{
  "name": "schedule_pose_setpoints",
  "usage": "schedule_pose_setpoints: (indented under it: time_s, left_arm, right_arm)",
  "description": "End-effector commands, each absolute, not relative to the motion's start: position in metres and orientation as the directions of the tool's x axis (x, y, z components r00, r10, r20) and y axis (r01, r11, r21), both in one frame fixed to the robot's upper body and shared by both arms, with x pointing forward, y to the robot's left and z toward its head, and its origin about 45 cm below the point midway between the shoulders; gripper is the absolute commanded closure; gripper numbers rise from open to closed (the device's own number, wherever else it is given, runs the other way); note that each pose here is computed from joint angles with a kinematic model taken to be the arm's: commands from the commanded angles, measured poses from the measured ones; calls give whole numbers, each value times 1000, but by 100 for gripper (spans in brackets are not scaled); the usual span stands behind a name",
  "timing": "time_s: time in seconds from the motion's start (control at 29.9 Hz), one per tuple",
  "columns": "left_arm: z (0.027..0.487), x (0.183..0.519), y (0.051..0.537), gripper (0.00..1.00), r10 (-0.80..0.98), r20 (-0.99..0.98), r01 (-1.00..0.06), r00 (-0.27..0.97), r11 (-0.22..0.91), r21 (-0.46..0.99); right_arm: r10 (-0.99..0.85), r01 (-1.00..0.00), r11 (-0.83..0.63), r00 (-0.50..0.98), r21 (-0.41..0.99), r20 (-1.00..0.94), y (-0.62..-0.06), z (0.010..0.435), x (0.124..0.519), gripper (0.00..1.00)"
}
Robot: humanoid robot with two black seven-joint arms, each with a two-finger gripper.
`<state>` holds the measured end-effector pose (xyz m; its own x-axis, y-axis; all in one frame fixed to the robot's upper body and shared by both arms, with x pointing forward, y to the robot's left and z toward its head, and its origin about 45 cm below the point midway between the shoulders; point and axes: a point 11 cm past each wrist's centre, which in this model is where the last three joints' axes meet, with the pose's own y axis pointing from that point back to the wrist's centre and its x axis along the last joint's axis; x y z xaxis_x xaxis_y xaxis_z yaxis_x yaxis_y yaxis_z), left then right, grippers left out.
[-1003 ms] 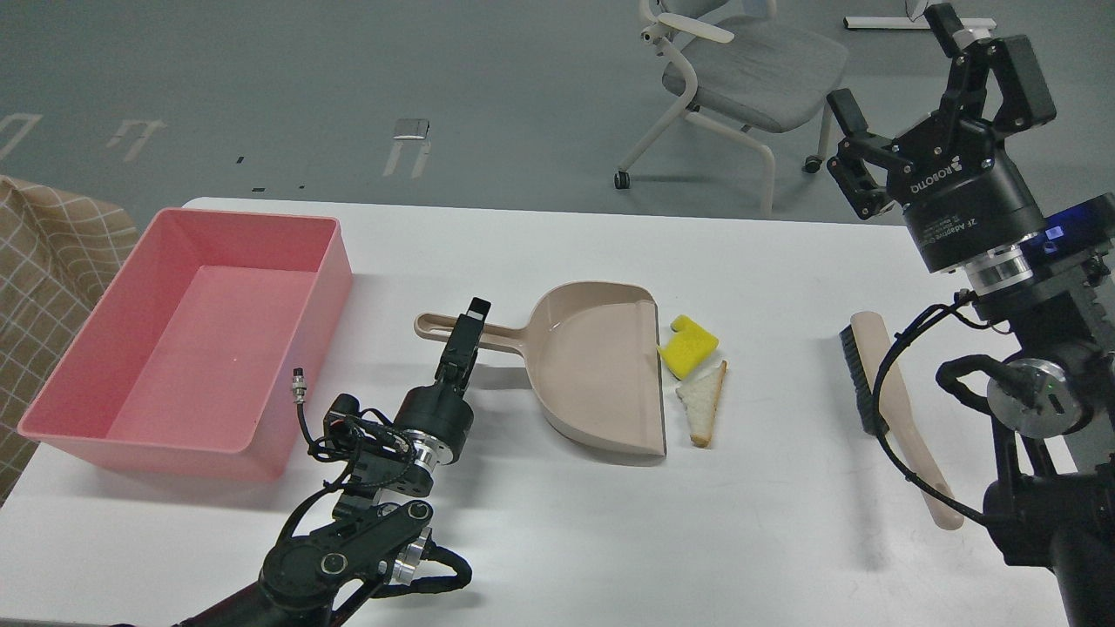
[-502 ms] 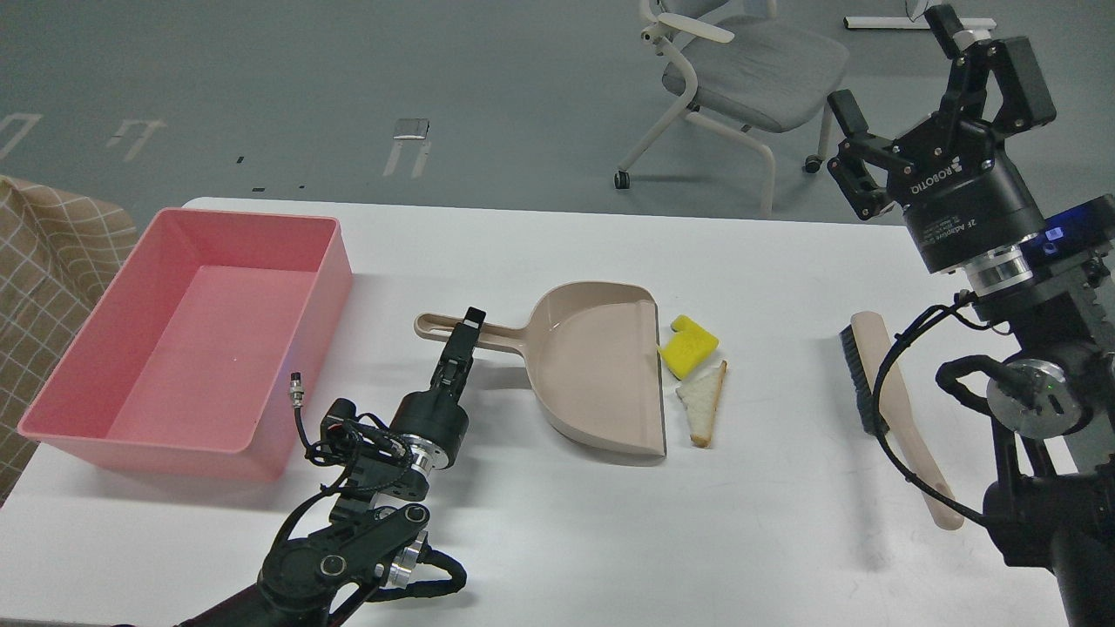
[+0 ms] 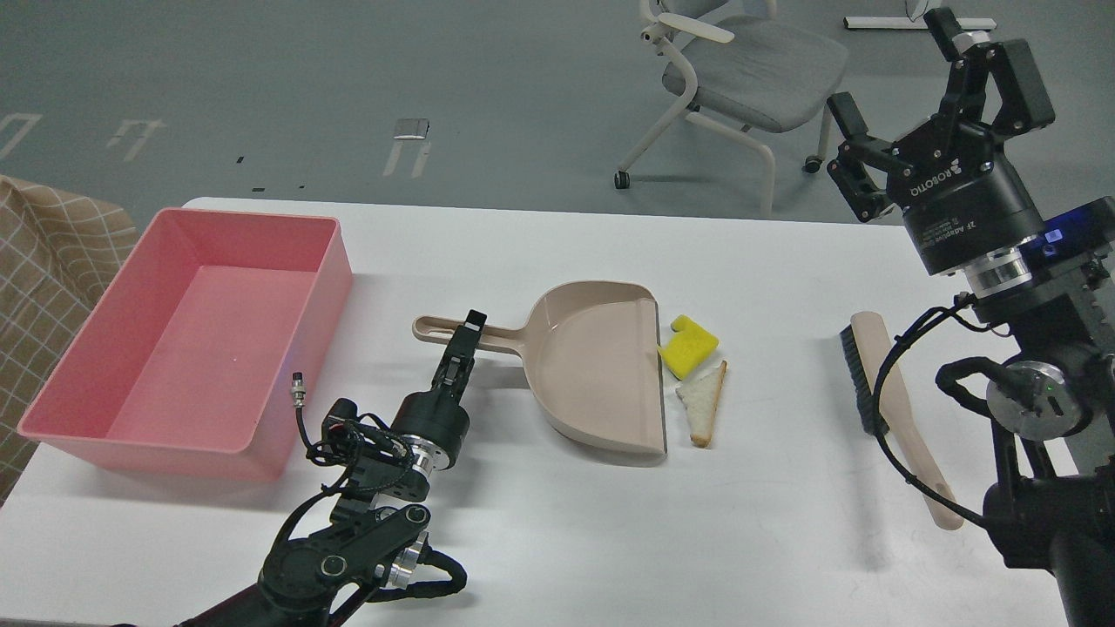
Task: Sweep and dump garbage into bin
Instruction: 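Close the left gripper on the dustpan handle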
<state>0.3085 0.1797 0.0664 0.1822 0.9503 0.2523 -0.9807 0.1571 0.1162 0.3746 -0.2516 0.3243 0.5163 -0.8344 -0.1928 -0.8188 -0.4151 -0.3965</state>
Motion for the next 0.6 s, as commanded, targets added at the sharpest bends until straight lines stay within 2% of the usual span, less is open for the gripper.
schedule_pose_setpoints:
  time_s: [0.0, 0.57]
  left_arm:
    - [66, 309, 180, 65, 950, 252, -981, 182, 157, 116]
    - [80, 319, 180, 65, 944, 272, -982, 189, 178, 63]
  right_arm:
    - [-835, -819, -415, 516, -397, -193, -252, 324, 374, 0]
    - [-847, -821, -399, 500, -407, -179, -261, 331, 375, 0]
